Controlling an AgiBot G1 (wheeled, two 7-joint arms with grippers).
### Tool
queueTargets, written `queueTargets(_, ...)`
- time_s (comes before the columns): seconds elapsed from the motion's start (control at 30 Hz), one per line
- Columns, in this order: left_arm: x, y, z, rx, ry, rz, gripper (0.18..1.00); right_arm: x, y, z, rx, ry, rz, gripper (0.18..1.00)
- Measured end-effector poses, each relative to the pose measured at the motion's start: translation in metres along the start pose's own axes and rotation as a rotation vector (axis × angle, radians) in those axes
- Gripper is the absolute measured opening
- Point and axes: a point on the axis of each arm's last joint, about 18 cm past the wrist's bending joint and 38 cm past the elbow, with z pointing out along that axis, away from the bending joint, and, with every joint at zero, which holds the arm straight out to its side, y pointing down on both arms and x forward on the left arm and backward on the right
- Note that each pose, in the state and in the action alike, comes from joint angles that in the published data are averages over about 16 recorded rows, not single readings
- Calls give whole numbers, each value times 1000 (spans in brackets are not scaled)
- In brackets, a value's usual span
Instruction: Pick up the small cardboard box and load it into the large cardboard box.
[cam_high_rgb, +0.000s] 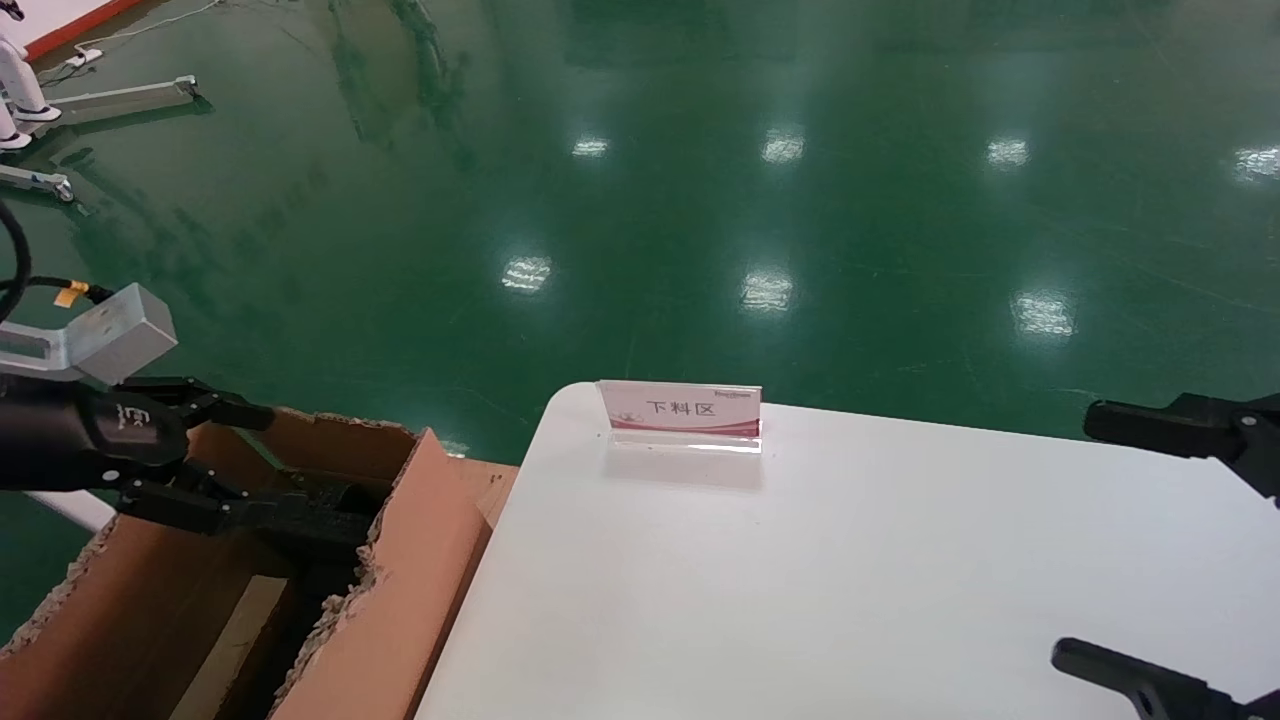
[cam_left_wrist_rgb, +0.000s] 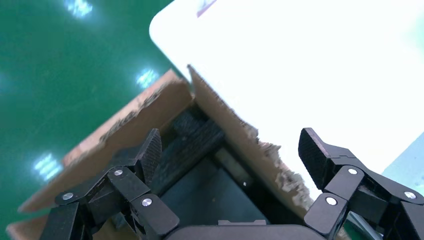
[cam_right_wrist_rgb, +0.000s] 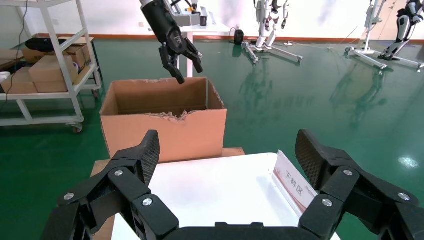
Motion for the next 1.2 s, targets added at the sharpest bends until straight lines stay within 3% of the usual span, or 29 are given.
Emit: queueTargets(1.2,25,-61,24,103,114,184,996,0,0,0,0,0,0,995)
